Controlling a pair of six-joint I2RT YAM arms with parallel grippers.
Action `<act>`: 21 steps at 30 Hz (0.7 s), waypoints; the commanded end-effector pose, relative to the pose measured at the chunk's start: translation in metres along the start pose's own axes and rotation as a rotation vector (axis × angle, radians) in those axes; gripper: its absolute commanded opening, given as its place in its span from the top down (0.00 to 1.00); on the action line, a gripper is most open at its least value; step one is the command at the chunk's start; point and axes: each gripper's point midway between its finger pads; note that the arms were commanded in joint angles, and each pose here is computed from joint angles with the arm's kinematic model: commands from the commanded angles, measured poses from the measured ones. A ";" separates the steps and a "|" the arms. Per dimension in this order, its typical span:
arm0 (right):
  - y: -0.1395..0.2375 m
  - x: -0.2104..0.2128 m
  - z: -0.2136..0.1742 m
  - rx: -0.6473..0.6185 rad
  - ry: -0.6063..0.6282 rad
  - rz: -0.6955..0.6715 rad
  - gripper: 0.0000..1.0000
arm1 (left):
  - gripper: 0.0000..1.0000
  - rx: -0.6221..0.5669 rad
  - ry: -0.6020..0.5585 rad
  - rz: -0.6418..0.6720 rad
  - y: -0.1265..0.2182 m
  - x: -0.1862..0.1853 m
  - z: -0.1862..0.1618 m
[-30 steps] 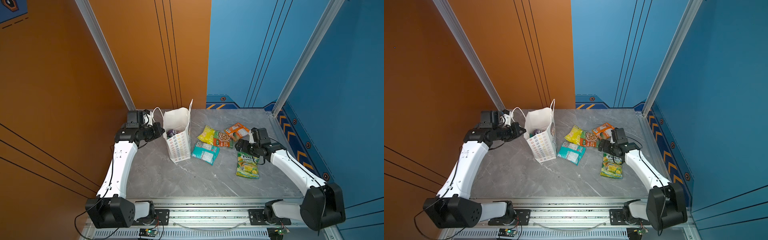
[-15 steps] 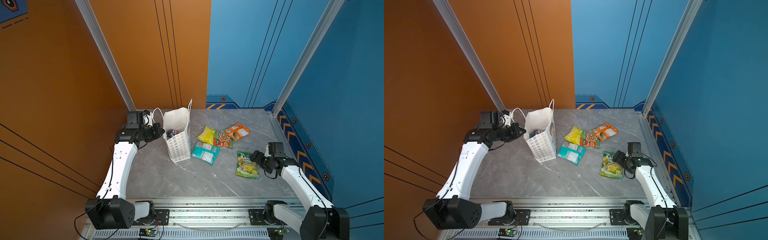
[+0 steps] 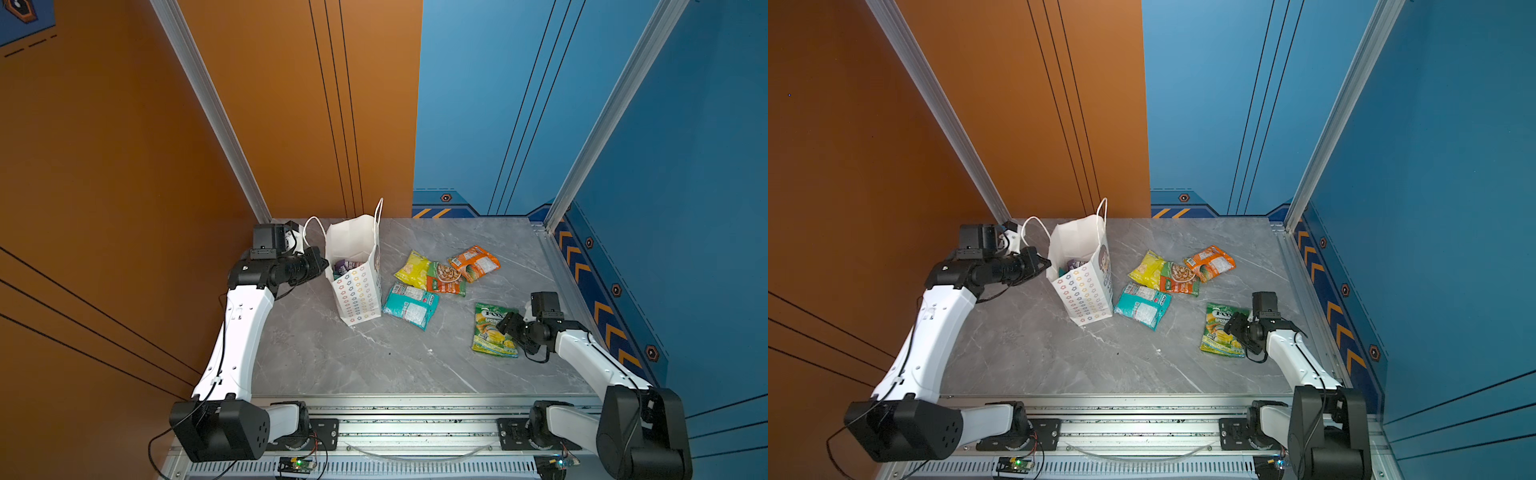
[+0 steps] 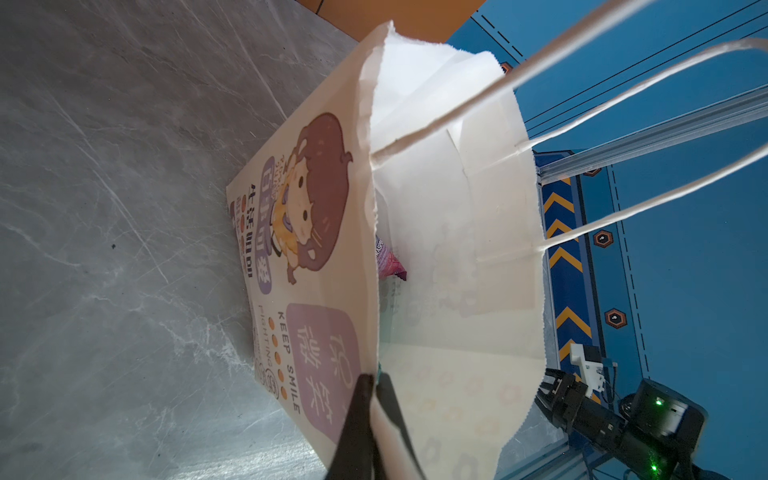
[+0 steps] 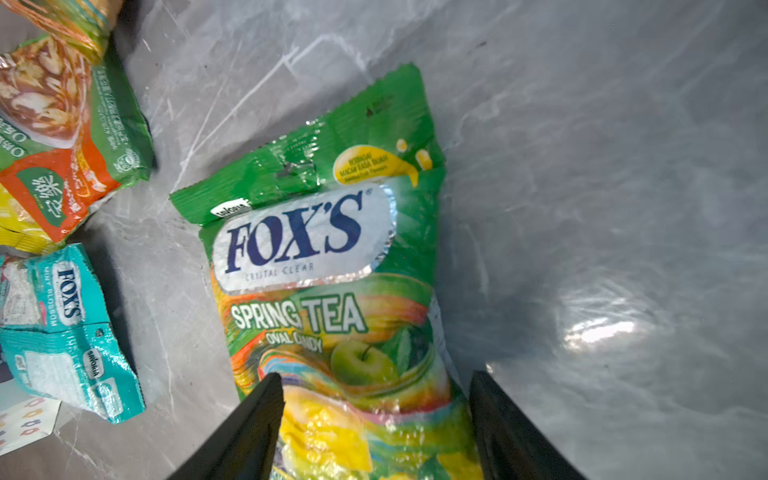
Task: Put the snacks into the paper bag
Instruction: 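Lower the right gripper and grasp the green Fox's Spring Tea packet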
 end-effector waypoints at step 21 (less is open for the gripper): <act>-0.009 0.015 0.015 -0.061 0.060 0.008 0.79 | 1.00 0.020 -0.002 -0.021 0.004 -0.002 -0.006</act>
Point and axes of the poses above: each gripper's point midway between its finger pads, its own y axis back along the fingers, its own x axis along the line the jaws close on, z = x × y, and after that the axes turned 12 degrees about y, right-handed
